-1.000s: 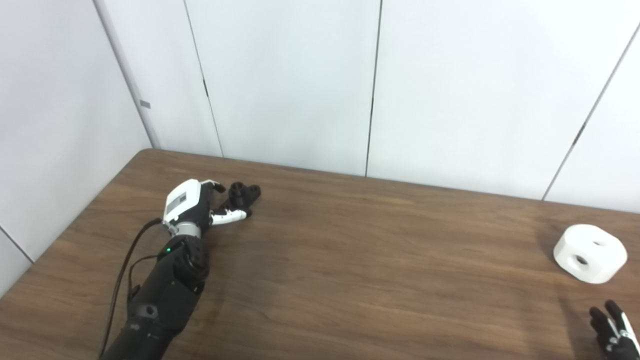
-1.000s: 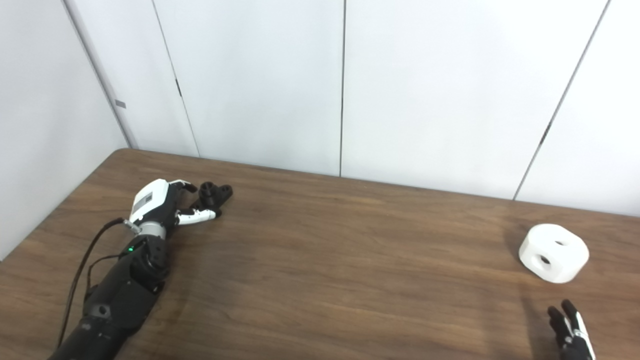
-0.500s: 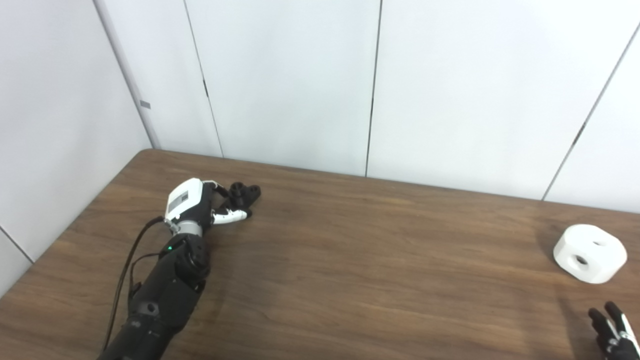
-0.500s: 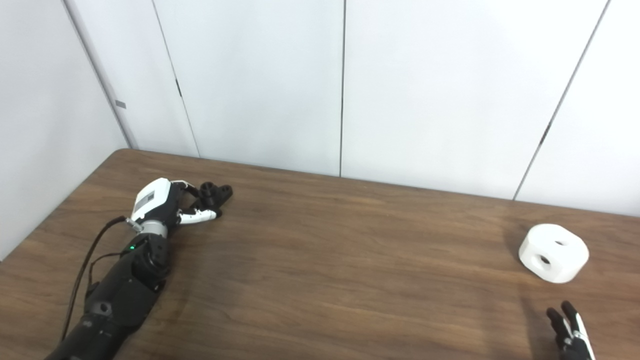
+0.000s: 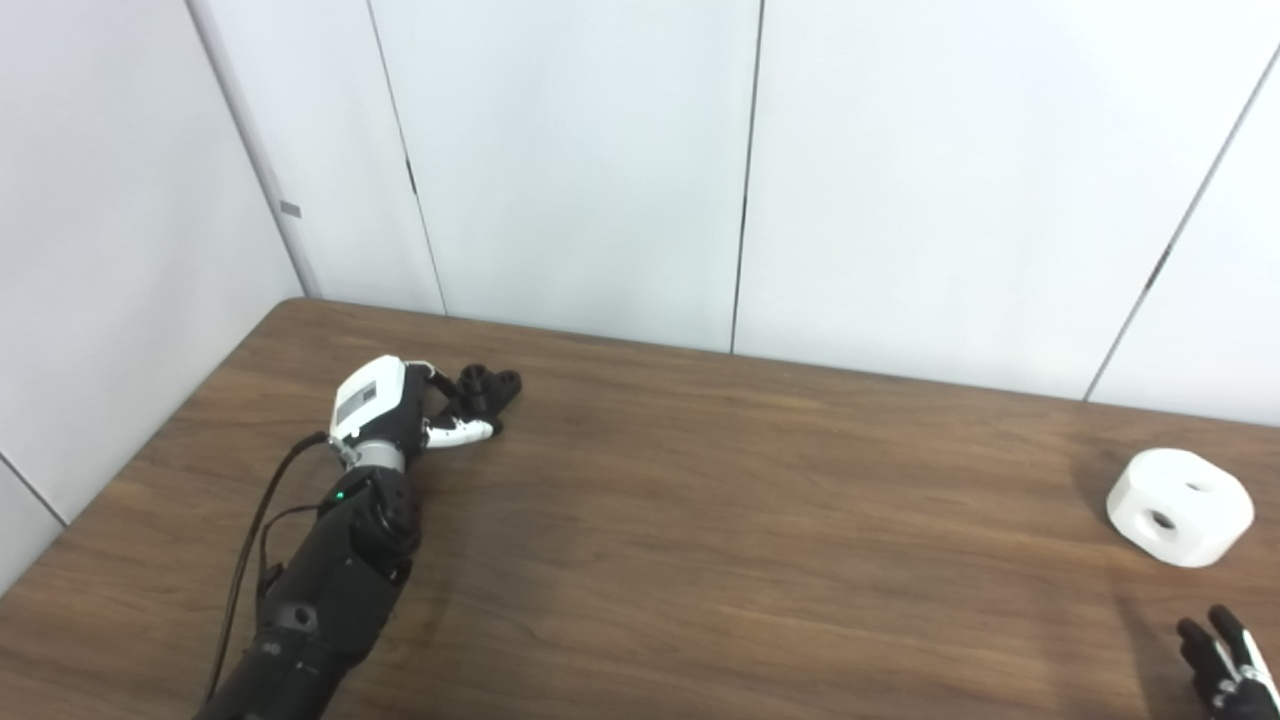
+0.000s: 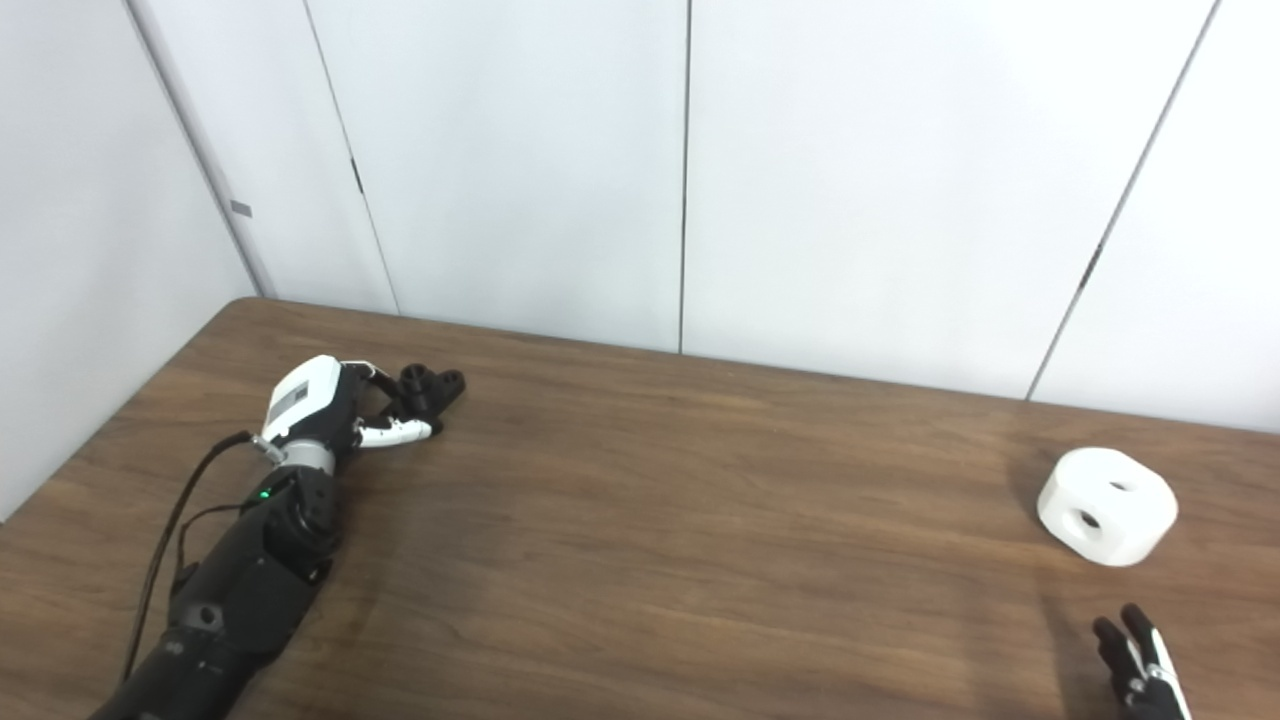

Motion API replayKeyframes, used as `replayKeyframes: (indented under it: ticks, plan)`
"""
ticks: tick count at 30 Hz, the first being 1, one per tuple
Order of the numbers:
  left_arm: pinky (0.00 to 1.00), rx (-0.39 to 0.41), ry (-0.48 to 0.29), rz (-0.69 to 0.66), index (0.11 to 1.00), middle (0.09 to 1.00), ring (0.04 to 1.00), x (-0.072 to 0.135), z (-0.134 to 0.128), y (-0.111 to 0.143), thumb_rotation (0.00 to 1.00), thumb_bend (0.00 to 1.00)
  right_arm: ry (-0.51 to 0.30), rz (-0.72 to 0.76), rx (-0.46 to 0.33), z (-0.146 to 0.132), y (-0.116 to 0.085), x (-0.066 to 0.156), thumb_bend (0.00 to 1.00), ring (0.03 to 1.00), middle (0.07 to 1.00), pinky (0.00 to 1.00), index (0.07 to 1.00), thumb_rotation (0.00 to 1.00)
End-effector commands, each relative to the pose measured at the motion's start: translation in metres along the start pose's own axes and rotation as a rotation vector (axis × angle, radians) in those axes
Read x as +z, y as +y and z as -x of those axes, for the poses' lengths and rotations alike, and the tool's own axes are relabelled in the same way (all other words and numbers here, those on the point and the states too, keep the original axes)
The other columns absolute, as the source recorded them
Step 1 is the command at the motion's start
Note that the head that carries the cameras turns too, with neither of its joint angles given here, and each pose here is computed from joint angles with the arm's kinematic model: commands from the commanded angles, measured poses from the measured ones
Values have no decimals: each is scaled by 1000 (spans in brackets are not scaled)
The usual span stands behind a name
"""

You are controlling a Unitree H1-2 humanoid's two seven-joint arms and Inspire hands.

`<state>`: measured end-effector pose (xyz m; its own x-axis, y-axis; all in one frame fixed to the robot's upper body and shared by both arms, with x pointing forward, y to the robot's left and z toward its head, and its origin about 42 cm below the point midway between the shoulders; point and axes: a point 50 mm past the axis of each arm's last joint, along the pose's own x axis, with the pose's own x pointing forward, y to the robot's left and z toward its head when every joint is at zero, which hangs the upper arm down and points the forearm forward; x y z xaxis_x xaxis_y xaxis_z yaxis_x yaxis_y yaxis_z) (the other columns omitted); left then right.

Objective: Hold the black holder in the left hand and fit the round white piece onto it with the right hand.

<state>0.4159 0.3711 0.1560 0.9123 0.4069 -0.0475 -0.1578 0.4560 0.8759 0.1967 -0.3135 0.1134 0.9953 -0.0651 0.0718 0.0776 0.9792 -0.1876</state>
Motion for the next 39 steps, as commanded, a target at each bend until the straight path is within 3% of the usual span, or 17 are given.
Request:
replayKeyframes:
  ticks: [1, 4, 7, 9, 19, 32, 39]
  plan:
    - [907, 65, -41, -7, 612, 855, 938, 8, -8, 22, 227, 821, 39, 11, 4, 10, 0, -4, 639, 967, 942, 1000, 971, 1000]
    - [900, 64, -37, 7, 594, 848, 933, 6, -8, 20, 182, 807, 41, 9, 6, 10, 0, -4, 641, 971, 942, 1000, 974, 1000]
    - [896, 66, -35, 22, 508, 840, 927, 5, -8, 18, 85, 583, 39, 14, 3, 10, 1, -4, 646, 964, 937, 1000, 970, 1000]
    - [887, 66, -34, 23, 490, 828, 919, 4, -9, 18, 65, 536, 37, 15, 3, 10, 1, -4, 651, 961, 935, 1000, 971, 1000]
    - [772, 72, -71, 8, 485, 777, 863, 2, -11, 14, 45, 520, 37, 7, -1, 9, 2, -2, 651, 965, 928, 1000, 971, 1000]
    - [753, 41, -131, 10, 486, 765, 839, 3, -3, 9, 47, 518, 36, 16, 1, 10, 2, -2, 654, 955, 924, 1000, 971, 1000]
    - [766, -30, -187, 32, 487, 784, 855, 10, 14, 1, 51, 518, 42, 15, 4, 9, 4, -3, 677, 961, 926, 1000, 970, 1000]
